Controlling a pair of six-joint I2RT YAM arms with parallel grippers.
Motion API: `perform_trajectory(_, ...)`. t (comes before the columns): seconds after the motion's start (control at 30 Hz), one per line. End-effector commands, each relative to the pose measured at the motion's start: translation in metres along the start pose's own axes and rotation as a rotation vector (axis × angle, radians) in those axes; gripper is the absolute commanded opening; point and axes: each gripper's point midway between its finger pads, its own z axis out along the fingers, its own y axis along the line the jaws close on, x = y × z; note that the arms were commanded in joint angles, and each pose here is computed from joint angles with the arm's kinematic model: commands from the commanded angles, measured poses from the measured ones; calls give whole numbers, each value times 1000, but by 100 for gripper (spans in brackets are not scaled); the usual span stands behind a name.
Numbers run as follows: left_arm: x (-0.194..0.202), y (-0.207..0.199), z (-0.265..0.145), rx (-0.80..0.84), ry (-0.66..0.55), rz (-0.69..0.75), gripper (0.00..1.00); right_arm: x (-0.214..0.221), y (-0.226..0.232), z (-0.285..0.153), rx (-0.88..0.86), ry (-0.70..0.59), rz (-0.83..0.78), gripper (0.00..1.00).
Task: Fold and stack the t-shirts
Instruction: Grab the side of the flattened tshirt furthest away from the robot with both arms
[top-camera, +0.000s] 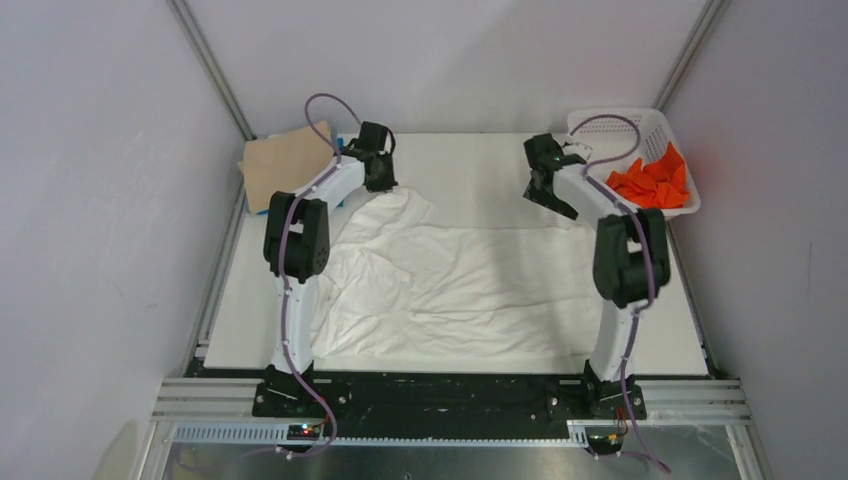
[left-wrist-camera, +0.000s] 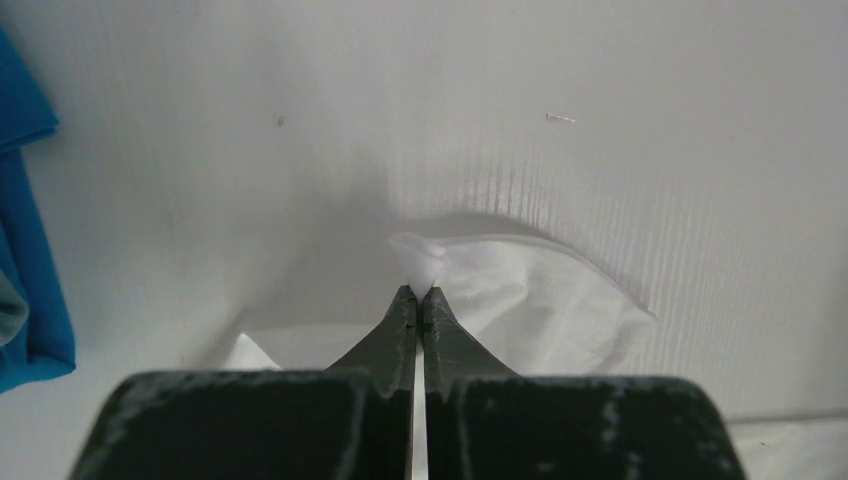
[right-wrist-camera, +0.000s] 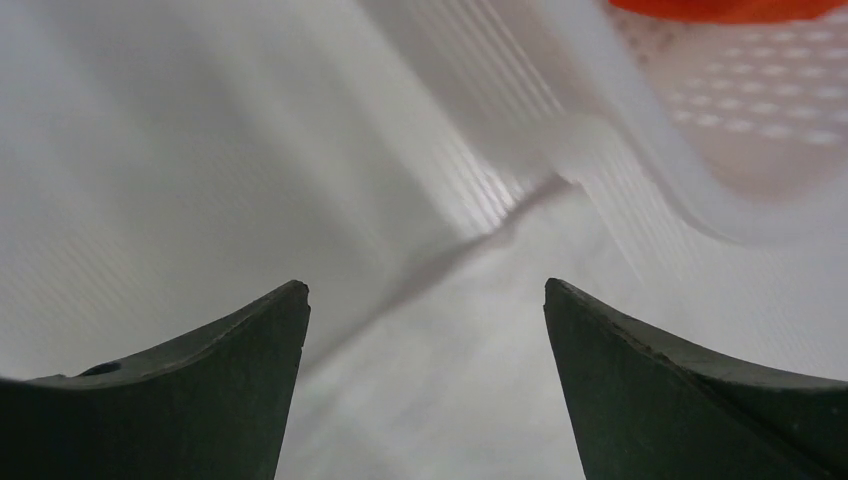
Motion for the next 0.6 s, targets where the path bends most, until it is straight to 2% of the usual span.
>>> perform_trajectory(0.0, -26, -10, -30, 31, -86, 42, 0, -1, -4, 17, 201, 16, -92, 91)
perform_trajectory(0.33, -26, -5, -35, 14, -96, 56, 0, 28, -17, 52, 305, 114, -134, 91)
perform_trajectory(0.57, -29, -4, -39, 9, -109, 63, 0, 41, -42, 52, 322, 173, -71, 80)
